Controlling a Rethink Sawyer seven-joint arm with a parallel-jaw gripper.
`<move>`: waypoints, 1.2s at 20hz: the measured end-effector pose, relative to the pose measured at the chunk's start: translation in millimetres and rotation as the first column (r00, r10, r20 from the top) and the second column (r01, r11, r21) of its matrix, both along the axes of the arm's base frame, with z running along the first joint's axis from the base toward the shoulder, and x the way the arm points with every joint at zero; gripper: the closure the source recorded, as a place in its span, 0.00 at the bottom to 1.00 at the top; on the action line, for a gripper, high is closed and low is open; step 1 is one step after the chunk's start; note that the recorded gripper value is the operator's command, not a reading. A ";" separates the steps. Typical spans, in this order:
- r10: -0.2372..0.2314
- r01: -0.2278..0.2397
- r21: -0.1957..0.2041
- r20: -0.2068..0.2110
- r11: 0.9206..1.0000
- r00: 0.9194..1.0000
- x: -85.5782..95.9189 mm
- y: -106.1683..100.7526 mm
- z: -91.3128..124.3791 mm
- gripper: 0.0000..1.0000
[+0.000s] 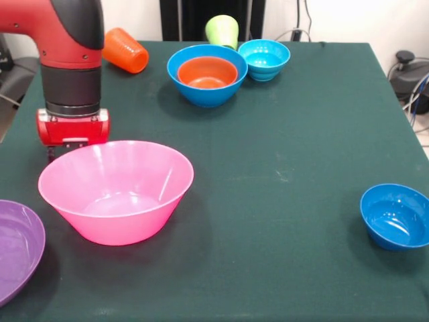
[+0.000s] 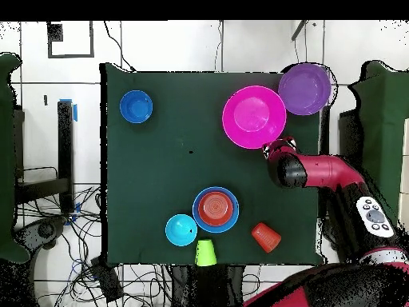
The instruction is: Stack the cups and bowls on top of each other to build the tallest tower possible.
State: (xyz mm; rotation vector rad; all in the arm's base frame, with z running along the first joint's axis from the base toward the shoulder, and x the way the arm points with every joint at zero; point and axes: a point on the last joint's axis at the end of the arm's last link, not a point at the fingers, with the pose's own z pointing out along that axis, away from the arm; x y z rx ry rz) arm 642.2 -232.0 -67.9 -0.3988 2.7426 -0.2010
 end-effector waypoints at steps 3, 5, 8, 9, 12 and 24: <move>-0.024 0.024 -0.013 0.016 1.000 1.000 -2.8 2.9 -0.4 0.00; -0.037 0.038 -0.017 0.022 0.999 0.999 -4.4 3.5 -0.6 0.00; -0.065 0.065 -0.020 0.029 0.998 0.997 -6.8 5.6 -0.8 0.00; -0.071 0.072 -0.020 0.029 0.997 0.997 -7.4 5.8 -0.8 0.00; -0.089 0.090 -0.019 0.026 0.996 0.996 -9.1 4.7 -0.6 0.00; -0.147 0.146 0.012 0.021 0.989 0.989 -13.6 5.3 -0.4 0.00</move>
